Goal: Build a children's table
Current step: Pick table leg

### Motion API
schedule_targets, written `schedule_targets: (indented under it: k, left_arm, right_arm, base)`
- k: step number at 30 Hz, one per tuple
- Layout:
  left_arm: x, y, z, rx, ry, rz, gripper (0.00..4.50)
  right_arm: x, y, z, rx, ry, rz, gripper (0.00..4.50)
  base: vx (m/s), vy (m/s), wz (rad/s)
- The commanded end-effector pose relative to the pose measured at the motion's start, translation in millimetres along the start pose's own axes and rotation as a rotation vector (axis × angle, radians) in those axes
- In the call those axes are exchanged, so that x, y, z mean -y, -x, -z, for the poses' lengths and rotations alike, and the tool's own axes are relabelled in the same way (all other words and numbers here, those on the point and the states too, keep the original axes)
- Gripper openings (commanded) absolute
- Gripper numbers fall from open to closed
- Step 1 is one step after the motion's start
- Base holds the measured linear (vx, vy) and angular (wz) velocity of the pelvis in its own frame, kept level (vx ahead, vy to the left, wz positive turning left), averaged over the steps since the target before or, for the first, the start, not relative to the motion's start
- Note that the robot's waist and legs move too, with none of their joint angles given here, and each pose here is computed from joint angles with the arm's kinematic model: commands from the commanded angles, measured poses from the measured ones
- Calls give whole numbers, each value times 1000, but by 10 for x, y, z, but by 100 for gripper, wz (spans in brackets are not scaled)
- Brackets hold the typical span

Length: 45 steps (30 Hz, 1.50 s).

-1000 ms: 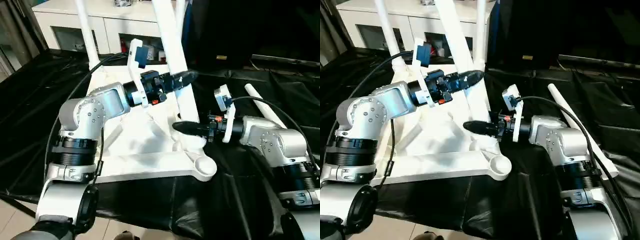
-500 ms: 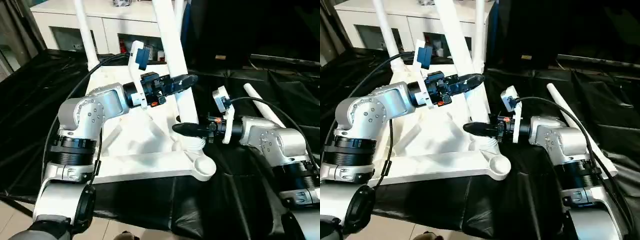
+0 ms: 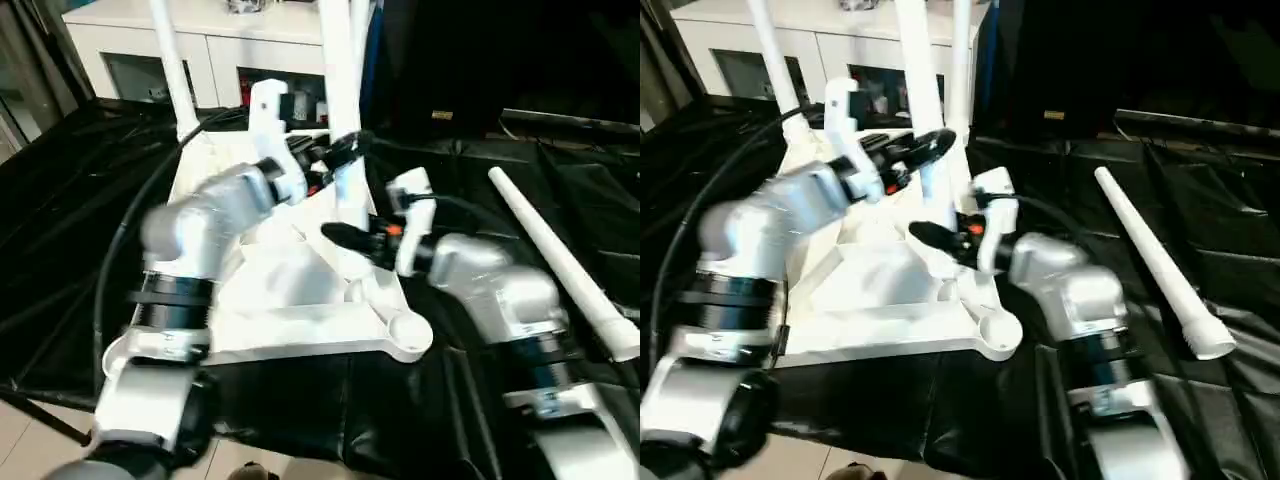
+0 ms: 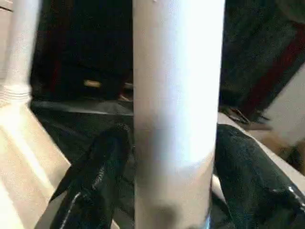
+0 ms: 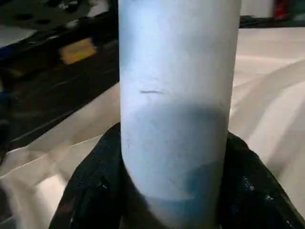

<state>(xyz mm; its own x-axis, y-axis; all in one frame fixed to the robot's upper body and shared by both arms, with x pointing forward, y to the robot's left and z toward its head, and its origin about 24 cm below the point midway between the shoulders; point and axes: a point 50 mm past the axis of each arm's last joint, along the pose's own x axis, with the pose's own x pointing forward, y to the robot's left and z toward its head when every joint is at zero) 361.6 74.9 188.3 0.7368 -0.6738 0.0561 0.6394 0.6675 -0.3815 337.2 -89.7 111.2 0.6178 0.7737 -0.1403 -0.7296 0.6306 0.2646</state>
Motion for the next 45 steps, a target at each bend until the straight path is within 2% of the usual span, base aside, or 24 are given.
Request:
schedule_targets:
  k: [1, 2, 6, 9, 16, 17, 18, 20, 23, 24, 28, 32, 36, 38, 41, 45]
  left_arm:
    - [-24, -14, 48, 1, 6, -71, 300]
    - [-36, -22, 54, 5, 6, -99, 272]
    - [-53, -37, 65, 25, 22, -136, 258]
    - [-60, -30, 72, 22, 25, -136, 219]
    - [-67, -17, 37, 52, 47, -139, 190]
    - [-68, -12, 29, 51, 45, -128, 187]
    - [-72, -7, 21, 52, 44, -123, 187]
    - [-71, 2, 7, 52, 39, -103, 187]
    - [-44, 37, -17, 22, 7, -6, 186]
    - [-30, 51, -19, 9, -4, 29, 186]
    - [3, 127, -42, -51, -24, 166, 186]
    - [68, 200, -91, -75, 17, 291, 186]
    - [168, 247, -139, -73, 54, 405, 186]
    - [252, 270, -185, -48, 85, 477, 186]
    - [292, 292, -181, -51, 87, 521, 186]
    - [303, 298, -164, -63, 87, 534, 186]
  right_arm:
    - [8, -28, -62, 33, 27, 67, 198]
    - [13, -42, -66, 31, 36, 89, 198]
    - [-13, -79, -60, 18, 76, 101, 197]
    - [-30, -93, -68, 18, 95, 101, 197]
    - [-47, -110, -78, 26, 139, 113, 197]
    - [-55, -110, -88, 41, 132, 101, 232]
    - [-61, -107, -101, 54, 121, 87, 232]
    - [-71, -98, -112, 66, 87, 57, 269]
    - [-63, -29, -158, 70, 68, -9, 275]
    - [-53, -3, -174, 70, 64, -24, 306]
    - [29, 197, -246, 40, 39, -163, 317]
    - [97, 349, -290, 5, 2, -243, 320]
    - [125, 386, -296, -11, -12, -260, 323]
    - [120, 395, -242, -52, 1, -268, 323]
    - [102, 404, -208, -77, -7, -297, 323]
    - [98, 397, -213, -79, -25, -312, 284]
  base:
    - [0, 0, 0]
    - [0, 0, 0]
    - [0, 0, 0]
    - [0, 0, 0]
    - [0, 0, 0]
    - [0, 0, 0]
    - [0, 0, 0]
    - [0, 0, 0]
    - [0, 0, 0]
    - [0, 0, 0]
    - [0, 0, 0]
    - [0, 0, 0]
    - [0, 0, 0]
    - [0, 0, 0]
    - [0, 0, 0]
    - [0, 0, 0]
